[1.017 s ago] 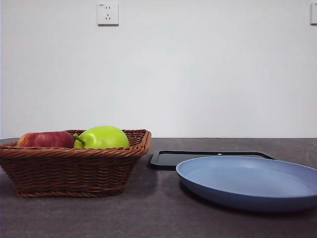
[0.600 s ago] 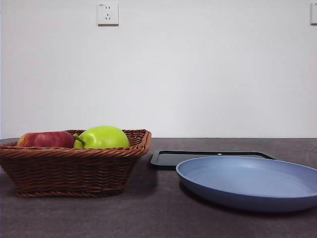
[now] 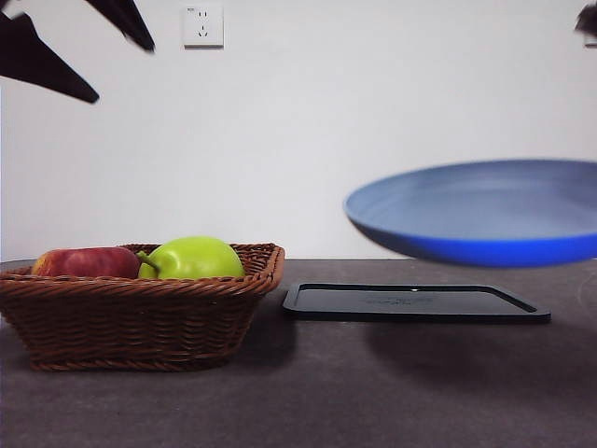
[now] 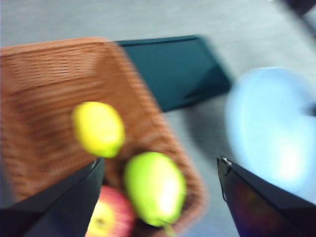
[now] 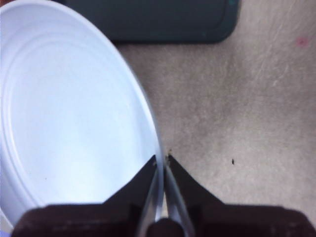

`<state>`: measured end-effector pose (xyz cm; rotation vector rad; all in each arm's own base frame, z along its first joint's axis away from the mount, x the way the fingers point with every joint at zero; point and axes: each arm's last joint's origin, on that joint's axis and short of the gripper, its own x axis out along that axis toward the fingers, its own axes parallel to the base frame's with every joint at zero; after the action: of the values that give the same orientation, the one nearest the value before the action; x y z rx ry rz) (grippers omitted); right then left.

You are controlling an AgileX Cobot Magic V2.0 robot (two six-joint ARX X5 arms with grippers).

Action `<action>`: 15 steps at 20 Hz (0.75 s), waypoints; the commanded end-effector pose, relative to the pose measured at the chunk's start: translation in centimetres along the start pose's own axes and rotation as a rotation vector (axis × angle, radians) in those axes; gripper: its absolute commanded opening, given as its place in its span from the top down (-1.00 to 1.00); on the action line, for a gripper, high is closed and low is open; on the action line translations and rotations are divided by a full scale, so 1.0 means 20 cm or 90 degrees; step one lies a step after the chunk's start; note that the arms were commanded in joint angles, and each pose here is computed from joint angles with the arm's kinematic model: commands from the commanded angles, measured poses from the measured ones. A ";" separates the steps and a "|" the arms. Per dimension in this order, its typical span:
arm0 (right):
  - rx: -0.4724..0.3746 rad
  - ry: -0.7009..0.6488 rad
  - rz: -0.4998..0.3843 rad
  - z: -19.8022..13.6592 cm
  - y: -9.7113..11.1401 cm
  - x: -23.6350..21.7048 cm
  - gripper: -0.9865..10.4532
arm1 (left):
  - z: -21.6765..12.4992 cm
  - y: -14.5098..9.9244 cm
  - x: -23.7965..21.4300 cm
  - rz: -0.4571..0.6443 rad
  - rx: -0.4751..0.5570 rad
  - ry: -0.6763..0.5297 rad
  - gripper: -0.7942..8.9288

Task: Take the lemon from the basket,put the lemon in the plate,hand out the plate

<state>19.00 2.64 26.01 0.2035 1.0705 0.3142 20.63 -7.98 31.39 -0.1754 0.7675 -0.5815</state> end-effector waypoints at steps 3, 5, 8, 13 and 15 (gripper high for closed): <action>-0.008 -0.035 0.007 0.00 0.02 -0.07 0.82 | 0.14 -0.01 0.26 0.102 0.045 0.090 0.01; -0.008 -0.034 0.007 -0.01 0.02 -0.07 0.82 | 0.18 -0.01 0.39 0.104 0.056 0.122 0.01; -0.008 -0.031 0.006 -0.01 0.02 -0.07 0.82 | 0.21 -0.02 0.58 0.120 0.069 0.160 0.01; -0.008 -0.032 0.006 -0.01 0.02 -0.07 0.82 | 0.14 0.04 0.85 0.176 0.081 0.201 0.01; -0.008 -0.032 0.006 -0.01 0.02 -0.07 0.82 | 0.09 0.08 0.93 0.197 0.081 0.228 0.01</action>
<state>17.98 2.55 26.81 0.2006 1.0363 0.3181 32.83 -16.76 20.88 0.1612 1.0956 -0.3561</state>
